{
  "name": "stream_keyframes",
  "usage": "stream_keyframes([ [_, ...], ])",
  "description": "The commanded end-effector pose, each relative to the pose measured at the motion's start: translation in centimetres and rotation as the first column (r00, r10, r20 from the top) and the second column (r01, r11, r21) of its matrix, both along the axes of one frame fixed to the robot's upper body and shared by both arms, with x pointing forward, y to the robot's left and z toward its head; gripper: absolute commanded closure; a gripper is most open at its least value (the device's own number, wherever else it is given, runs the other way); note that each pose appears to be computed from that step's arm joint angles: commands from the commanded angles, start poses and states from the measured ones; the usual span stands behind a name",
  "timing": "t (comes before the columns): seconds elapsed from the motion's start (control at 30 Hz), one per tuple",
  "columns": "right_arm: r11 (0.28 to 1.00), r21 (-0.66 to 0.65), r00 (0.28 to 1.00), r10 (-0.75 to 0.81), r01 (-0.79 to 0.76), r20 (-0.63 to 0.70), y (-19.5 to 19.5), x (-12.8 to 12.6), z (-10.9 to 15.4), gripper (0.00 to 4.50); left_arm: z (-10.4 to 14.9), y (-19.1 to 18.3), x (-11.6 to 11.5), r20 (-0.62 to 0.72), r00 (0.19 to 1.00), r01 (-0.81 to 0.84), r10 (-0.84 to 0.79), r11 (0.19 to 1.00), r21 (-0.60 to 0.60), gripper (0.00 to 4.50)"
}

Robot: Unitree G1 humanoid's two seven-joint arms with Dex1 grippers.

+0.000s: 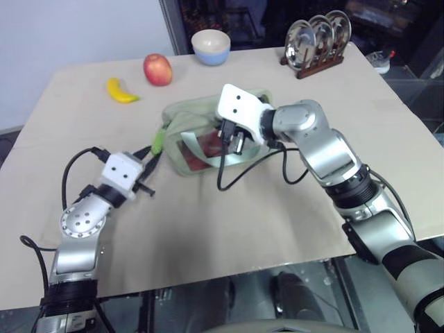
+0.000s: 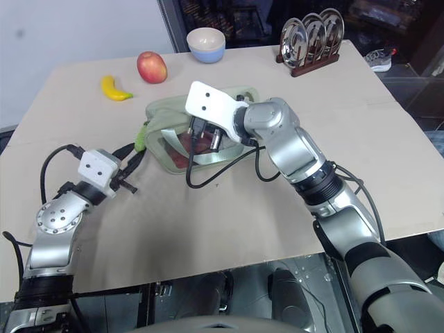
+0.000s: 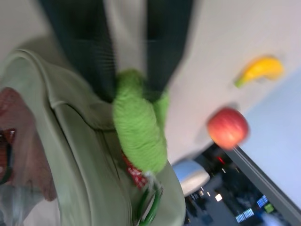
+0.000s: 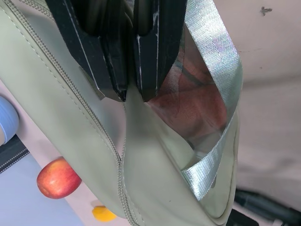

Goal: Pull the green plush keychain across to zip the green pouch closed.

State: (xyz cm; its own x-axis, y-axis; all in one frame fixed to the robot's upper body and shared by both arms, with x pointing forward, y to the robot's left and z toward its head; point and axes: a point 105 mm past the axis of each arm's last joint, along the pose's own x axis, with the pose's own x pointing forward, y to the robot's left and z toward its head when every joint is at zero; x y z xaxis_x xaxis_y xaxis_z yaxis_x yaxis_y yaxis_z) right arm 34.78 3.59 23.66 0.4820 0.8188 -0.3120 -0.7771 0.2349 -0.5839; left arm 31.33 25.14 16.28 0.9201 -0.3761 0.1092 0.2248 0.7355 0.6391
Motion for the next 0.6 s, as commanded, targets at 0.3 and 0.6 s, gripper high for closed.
stream_keyframes([
  [0.3, 0.998, 0.047, 0.998, 0.037, -0.039, 0.050, 0.9, -0.7, 1.4, 4.50, 12.5, -2.9, -0.8, 0.497, 0.826, -0.027, -0.266, 0.862, 0.506, 4.46],
  [0.6, 0.997, 0.063, 0.998, 0.036, -0.039, 0.046, 1.2, -0.8, 1.5, 4.50, 11.9, -4.0, 0.9, 0.397, 0.845, 0.062, -0.358, 0.804, 0.592, 2.28],
])
